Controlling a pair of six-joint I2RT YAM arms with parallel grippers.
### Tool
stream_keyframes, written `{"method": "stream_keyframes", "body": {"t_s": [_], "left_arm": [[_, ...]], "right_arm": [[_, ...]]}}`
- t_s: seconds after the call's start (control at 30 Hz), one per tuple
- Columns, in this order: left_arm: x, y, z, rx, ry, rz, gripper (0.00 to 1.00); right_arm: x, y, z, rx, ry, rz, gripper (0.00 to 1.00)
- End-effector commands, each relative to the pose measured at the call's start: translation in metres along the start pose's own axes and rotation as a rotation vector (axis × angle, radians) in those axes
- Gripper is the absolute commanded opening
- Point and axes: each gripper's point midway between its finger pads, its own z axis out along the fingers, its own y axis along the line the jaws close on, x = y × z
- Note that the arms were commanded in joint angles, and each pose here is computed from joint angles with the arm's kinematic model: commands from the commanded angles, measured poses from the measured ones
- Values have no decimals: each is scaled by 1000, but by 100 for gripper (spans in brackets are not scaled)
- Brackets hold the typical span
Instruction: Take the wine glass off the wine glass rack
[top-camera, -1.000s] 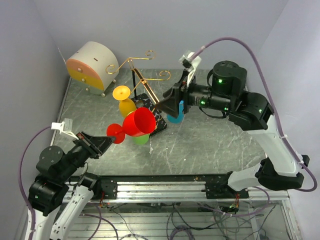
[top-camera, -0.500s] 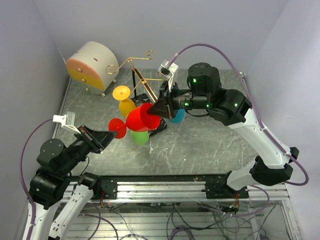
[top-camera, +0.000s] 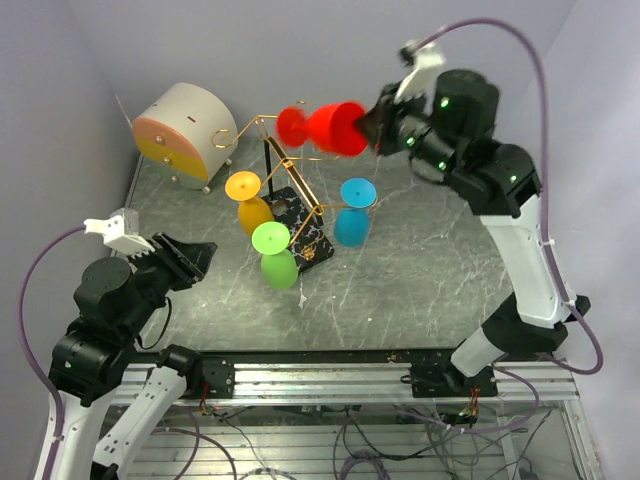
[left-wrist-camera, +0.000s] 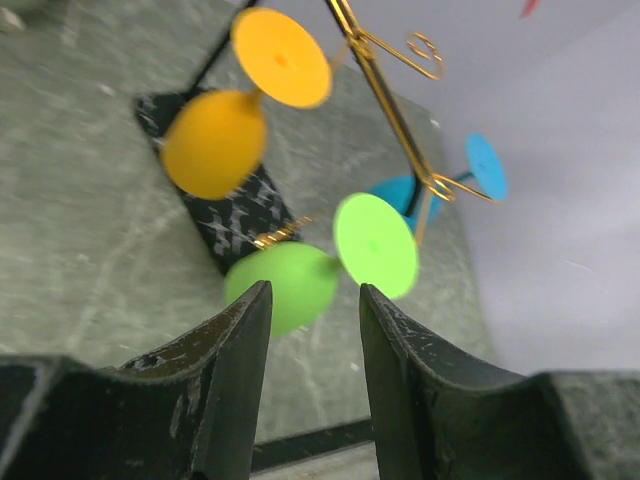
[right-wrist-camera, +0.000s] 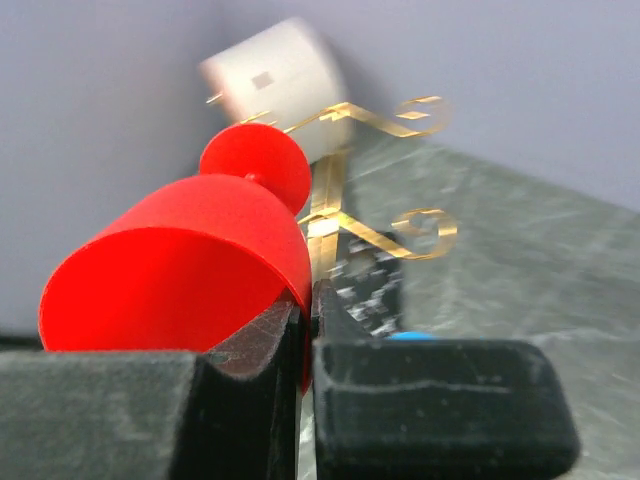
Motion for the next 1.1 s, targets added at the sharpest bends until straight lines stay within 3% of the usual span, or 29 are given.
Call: {"method": "stream_keyframes", "body": {"t_s": [0.0, 0.13, 0.23, 0.33, 0.5, 0.8, 1.07], "left_arm": [[-35, 35, -3, -192, -156, 175, 51], [-46, 56, 3, -290, -215, 252, 50], [-45, 66, 13, -334, -212, 294, 50], [-39, 78, 26, -380, -179, 314, 49], [-18, 98, 48, -432, -93, 339, 47], [2, 112, 54, -422, -71, 349, 46], [9, 113, 56, -411, -48, 352, 46]], "right_arm": [[-36, -137, -13, 421, -112, 78, 0], [-6, -269, -26, 633, -49, 264, 0], [46, -320, -24, 706, 86, 383, 0], [98, -342, -28, 826, 245, 444, 0], [171, -351, -49, 958, 455, 471, 0], [253, -337, -76, 985, 601, 477, 0], [277, -334, -81, 985, 660, 476, 0]]}}
